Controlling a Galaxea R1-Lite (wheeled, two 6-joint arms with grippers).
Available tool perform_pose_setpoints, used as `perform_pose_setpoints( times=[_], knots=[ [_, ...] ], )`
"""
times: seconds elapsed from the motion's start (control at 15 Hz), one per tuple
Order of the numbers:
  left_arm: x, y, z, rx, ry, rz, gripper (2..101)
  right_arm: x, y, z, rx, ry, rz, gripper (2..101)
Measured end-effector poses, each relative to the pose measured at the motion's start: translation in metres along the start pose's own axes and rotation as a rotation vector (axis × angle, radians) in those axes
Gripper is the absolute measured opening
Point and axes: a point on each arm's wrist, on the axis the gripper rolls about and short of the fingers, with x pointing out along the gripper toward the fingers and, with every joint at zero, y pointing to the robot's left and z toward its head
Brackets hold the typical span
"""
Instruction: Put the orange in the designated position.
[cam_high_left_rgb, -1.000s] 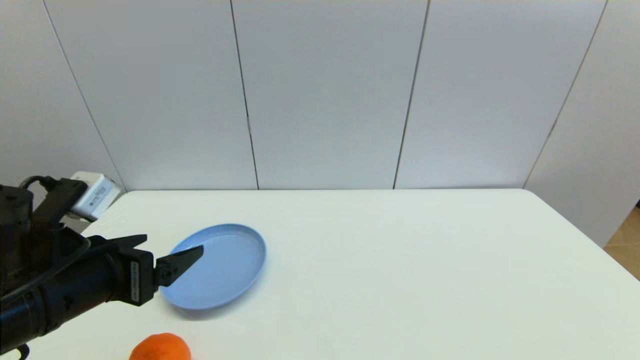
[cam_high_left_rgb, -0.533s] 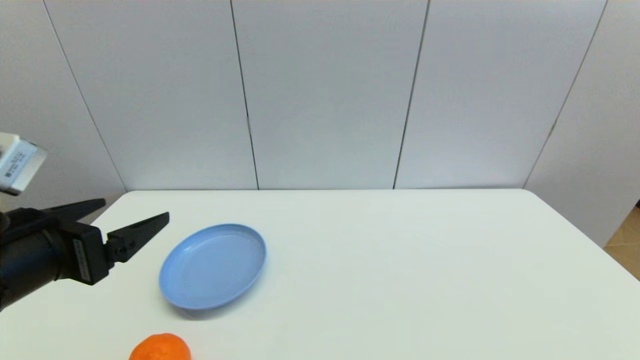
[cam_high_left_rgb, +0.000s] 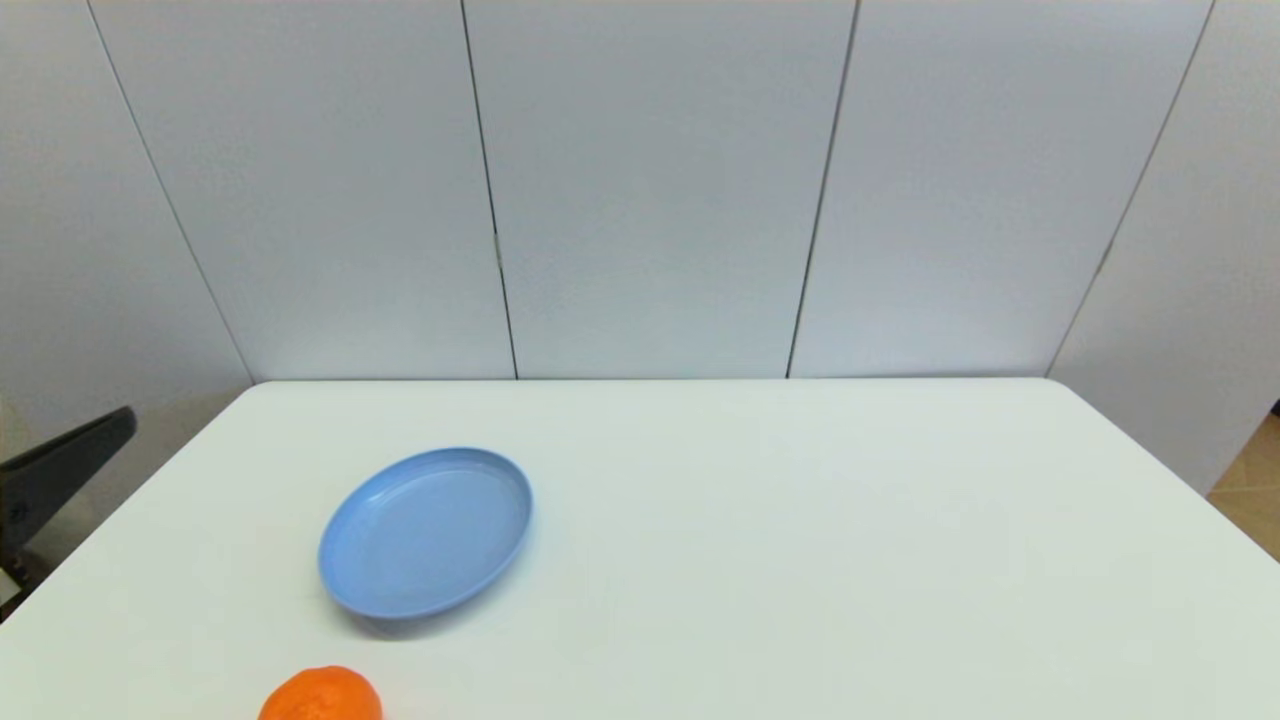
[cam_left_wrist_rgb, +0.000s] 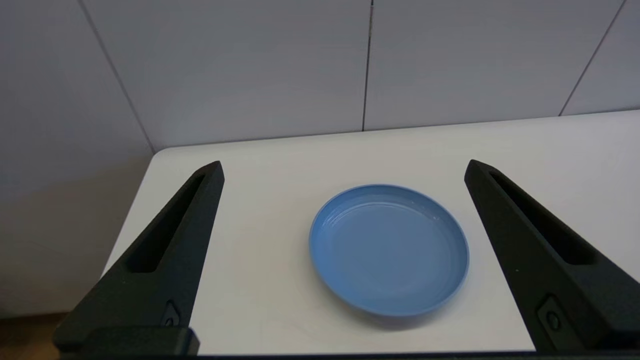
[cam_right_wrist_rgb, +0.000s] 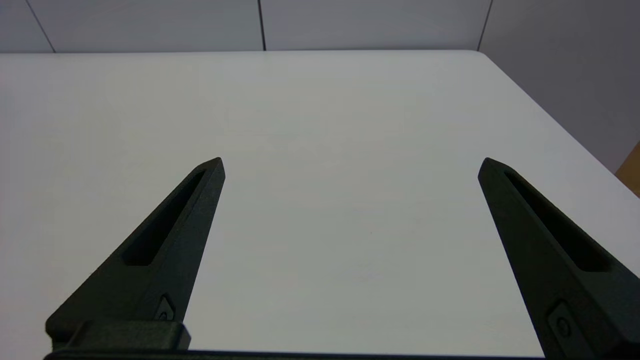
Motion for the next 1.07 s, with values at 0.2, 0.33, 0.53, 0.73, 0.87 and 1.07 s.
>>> perform_pose_setpoints(
  times=[0.2,0.33,0.53,0.73,0.87,1.07],
  knots=[
    [-0.038,0.005,-0.015,-0.005,0.014,0.012,97.7,0.000,0.000,0.000,0.000,0.000,0.001,100.5],
    [-0.059,0.005,-0.029,-0.008,-0.007,0.018,97.7,0.000,0.000,0.000,0.000,0.000,0.000,100.5],
    [-0.079,0.004,-0.053,-0.009,-0.045,0.059,97.8,0.000,0.000,0.000,0.000,0.000,0.001,100.5],
    [-0.086,0.002,-0.073,-0.010,-0.058,0.092,97.8,0.000,0.000,0.000,0.000,0.000,0.000,100.5],
    [-0.090,0.000,-0.089,-0.011,-0.060,0.088,97.8,0.000,0.000,0.000,0.000,0.000,0.001,100.5],
    [-0.093,-0.002,-0.113,-0.011,-0.062,0.089,97.8,0.000,0.000,0.000,0.000,0.000,0.000,100.5]
  ],
)
